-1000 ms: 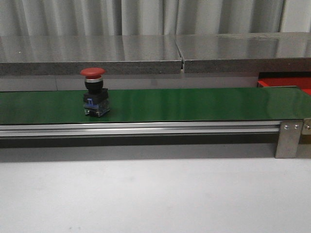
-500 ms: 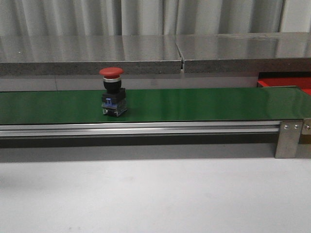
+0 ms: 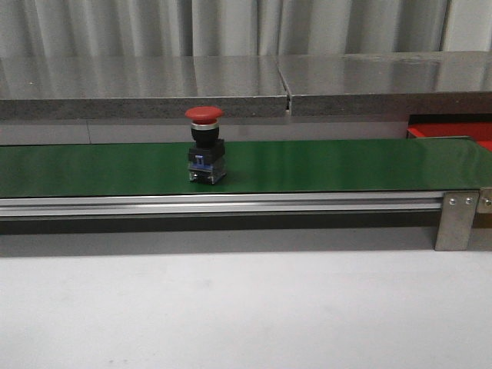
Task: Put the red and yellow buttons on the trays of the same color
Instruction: 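Set the yellow button on the green belt and release it, then lower the right gripper onto the red button at the belt's end and grasp, then carry the red button into the red tray and open the right gripper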
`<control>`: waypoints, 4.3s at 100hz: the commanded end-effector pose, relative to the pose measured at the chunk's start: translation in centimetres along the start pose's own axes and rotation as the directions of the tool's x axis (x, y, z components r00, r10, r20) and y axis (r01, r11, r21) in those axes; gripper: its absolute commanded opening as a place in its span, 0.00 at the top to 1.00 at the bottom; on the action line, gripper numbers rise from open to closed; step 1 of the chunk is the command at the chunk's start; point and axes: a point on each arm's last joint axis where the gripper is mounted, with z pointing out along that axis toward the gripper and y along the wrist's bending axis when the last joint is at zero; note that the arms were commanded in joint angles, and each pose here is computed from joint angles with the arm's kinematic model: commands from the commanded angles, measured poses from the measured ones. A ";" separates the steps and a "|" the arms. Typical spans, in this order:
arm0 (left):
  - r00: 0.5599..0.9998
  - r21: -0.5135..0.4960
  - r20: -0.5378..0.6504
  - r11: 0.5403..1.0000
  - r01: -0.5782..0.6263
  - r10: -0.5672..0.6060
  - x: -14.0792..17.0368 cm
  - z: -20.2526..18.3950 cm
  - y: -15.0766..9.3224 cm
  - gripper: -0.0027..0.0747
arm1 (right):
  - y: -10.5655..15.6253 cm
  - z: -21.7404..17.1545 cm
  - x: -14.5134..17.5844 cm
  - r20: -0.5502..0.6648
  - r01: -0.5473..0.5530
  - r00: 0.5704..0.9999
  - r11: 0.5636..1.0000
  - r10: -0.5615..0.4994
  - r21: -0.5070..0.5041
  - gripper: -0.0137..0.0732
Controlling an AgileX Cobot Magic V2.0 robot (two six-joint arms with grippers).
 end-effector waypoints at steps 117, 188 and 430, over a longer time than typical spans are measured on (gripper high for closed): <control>0.951 0.034 0.306 0.999 0.018 -0.028 4.2 -6.9 -0.4 0.99 | 0.8 8.5 -11.4 -0.273 0.018 0.961 0.996 -0.040 -0.083 0.92; 0.951 0.034 0.308 0.999 0.018 -0.028 4.1 -6.9 -0.4 0.99 | 10.4 21.6 -13.5 -0.715 0.020 0.630 0.927 -0.302 -0.374 0.18; 0.950 0.034 0.310 0.999 0.018 -0.028 4.1 -6.9 -0.4 0.99 | -5.8 39.9 -6.3 -0.816 -0.118 0.553 0.985 0.170 0.126 0.65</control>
